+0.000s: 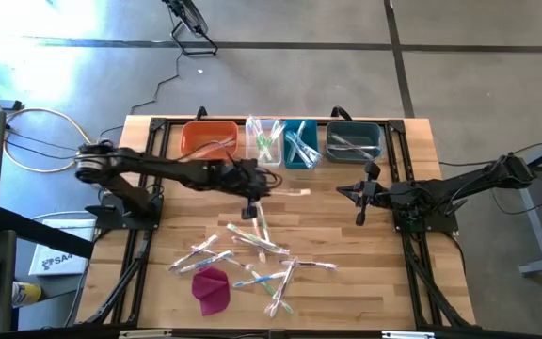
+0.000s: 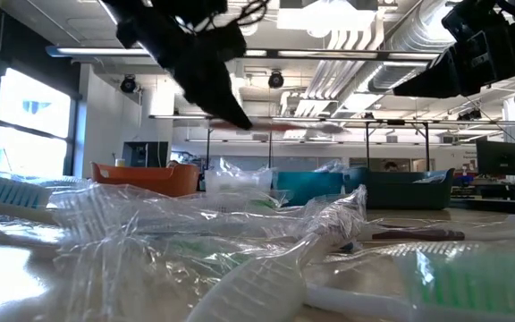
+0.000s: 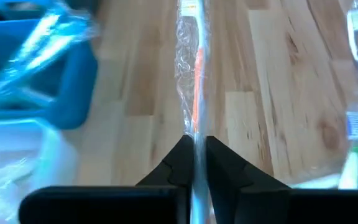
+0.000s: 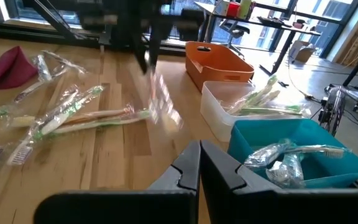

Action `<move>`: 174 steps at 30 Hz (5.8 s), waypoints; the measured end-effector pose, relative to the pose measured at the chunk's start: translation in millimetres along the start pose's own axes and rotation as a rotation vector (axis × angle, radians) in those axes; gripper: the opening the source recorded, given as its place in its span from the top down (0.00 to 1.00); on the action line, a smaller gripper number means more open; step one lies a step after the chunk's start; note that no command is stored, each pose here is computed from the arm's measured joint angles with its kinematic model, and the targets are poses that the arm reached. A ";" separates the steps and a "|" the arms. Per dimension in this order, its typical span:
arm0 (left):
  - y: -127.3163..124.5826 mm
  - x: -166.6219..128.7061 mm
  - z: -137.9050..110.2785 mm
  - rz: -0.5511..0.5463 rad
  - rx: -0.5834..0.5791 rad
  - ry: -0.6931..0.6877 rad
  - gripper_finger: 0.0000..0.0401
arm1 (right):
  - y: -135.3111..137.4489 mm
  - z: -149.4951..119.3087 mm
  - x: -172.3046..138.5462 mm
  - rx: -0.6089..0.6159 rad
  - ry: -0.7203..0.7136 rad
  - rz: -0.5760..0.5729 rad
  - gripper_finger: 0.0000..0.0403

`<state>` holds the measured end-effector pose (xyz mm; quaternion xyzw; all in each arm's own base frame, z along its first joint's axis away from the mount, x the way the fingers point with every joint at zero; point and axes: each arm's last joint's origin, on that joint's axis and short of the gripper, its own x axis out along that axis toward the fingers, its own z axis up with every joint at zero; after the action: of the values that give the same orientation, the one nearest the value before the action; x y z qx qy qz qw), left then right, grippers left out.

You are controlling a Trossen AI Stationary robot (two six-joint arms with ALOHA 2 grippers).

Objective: Pick & Place Toothbrushes
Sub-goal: Put the orange toothbrush into the orange bin, then put the purple toothbrush into the green bin

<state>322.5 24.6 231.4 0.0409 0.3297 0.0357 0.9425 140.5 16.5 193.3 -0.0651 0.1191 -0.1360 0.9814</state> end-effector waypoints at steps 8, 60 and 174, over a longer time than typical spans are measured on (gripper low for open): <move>7.6 -71.6 9.4 0.146 -0.108 -0.027 0.94 | 0.0 0.1 0.0 0.025 0.000 0.001 0.99; 102.6 -143.7 -117.8 0.564 -0.401 0.141 0.94 | 1.0 7.2 -0.3 -0.004 -0.070 0.047 0.99; 19.3 -123.0 -63.8 -0.192 -0.193 -0.210 0.68 | 1.5 5.1 -0.1 0.024 -0.052 0.058 0.99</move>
<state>186.0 35.6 259.7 -0.0780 0.2268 -0.0273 0.9704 142.0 18.4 198.1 -0.0533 0.0939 -0.1074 0.9883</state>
